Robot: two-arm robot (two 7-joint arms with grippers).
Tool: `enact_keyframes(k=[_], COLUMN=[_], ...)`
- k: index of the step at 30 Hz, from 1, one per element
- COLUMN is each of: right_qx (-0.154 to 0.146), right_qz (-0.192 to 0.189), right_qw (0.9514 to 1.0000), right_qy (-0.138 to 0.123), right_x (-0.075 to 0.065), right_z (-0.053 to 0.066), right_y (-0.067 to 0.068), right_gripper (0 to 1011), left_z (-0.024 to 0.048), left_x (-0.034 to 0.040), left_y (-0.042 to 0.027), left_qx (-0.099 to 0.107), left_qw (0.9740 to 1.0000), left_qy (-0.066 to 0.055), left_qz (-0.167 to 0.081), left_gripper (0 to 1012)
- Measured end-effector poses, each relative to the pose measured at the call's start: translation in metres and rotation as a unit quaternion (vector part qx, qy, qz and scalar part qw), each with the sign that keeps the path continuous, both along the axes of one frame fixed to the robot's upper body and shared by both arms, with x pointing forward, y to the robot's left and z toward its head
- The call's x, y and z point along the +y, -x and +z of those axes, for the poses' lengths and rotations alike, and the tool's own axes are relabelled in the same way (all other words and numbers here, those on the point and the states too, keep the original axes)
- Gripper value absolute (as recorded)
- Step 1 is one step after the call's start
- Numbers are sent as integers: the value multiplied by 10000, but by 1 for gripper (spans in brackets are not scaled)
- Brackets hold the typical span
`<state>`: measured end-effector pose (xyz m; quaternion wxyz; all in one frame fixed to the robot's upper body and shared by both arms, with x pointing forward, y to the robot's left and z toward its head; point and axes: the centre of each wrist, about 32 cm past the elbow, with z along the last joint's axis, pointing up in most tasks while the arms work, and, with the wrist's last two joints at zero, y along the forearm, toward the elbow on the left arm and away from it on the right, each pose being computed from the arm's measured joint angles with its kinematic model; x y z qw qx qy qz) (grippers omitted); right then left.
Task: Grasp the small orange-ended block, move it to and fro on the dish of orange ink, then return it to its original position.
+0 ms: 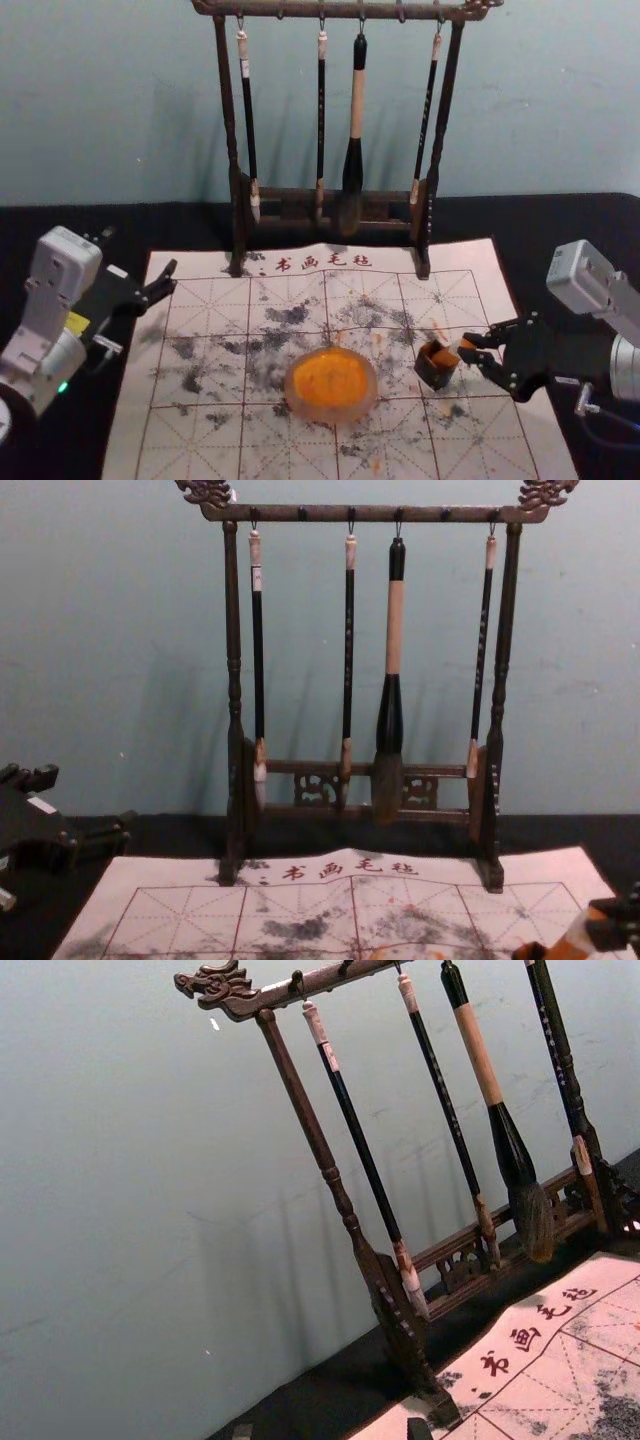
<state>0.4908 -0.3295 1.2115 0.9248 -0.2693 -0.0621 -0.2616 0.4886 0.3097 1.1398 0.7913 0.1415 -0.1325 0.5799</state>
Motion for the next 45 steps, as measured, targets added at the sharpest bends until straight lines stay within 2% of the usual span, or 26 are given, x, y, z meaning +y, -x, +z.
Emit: enact_keyframes(k=[16,30,45], right_qx=[144,157,142], right_qz=[-7,67,77], right_qw=[9998,9996,9994], right_qy=[150,247,301], right_x=[60,120,144], right_z=[-41,-35,-31], right_y=[-101,-179,-184], right_gripper=[101,101,101], left_z=[0,0,0], left_x=[0,0,0], left_y=[0,0,0], left_qx=[0,0,1], left_qw=[10000,10000,10000], left_qy=[0,0,0], left_qz=[0,0,0], left_gripper=[1001,1001,1001])
